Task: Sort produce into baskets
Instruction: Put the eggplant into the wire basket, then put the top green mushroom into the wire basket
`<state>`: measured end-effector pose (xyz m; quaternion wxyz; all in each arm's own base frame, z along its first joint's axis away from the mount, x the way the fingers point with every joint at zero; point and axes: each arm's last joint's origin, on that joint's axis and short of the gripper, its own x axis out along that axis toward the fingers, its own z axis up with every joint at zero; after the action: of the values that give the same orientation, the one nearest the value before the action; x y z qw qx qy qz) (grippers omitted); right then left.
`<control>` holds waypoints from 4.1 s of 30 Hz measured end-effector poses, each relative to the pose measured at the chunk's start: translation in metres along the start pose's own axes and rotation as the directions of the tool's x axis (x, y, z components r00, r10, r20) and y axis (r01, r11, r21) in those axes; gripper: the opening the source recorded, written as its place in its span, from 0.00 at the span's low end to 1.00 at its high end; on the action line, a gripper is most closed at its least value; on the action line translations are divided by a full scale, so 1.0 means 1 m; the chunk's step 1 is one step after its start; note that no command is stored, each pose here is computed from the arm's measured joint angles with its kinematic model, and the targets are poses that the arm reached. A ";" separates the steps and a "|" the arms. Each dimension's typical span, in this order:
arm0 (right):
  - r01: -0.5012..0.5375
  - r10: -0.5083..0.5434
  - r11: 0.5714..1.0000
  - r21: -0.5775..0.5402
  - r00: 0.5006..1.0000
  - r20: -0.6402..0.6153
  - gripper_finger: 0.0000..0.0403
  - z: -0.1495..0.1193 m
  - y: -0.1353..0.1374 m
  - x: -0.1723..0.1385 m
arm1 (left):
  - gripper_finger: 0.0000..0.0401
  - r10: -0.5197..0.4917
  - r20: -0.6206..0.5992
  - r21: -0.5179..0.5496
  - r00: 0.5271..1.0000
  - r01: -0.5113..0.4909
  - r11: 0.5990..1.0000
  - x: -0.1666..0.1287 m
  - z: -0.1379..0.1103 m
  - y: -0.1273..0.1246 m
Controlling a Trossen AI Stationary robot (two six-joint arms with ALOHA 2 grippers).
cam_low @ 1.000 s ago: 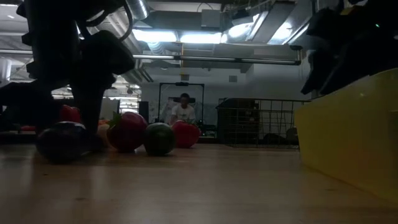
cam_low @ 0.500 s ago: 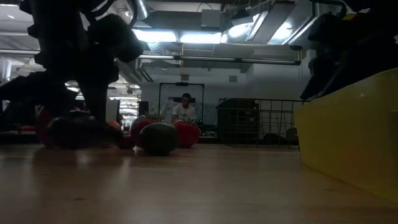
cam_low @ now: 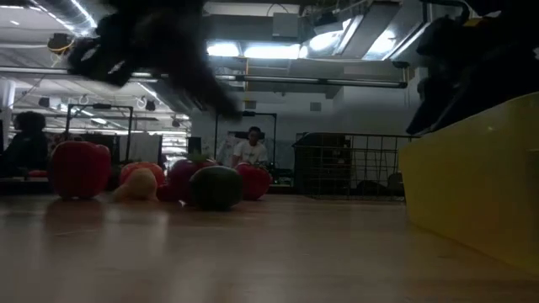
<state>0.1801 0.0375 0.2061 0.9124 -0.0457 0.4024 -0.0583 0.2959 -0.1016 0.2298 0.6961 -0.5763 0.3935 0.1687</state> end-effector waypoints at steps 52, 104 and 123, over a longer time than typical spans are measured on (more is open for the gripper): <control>-0.006 0.006 1.000 0.003 0.999 0.044 0.93 0.004 0.001 0.000 | 0.42 -0.342 0.730 0.602 0.592 -0.319 0.732 0.031 0.251 0.024; -0.004 0.005 1.000 -0.022 0.999 0.038 0.93 0.004 0.001 0.000 | 0.67 -0.158 0.714 0.602 0.682 -0.485 0.634 -0.040 0.234 0.020; -0.004 0.005 1.000 -0.022 0.999 0.040 0.93 0.004 0.001 0.000 | 0.57 0.309 0.468 0.580 0.828 -0.552 0.599 -0.055 0.189 0.071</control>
<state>0.1831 0.0383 0.2087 0.9199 -0.0557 0.3848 -0.0508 0.2791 0.1072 0.2283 0.8506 -0.1223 0.4378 0.2644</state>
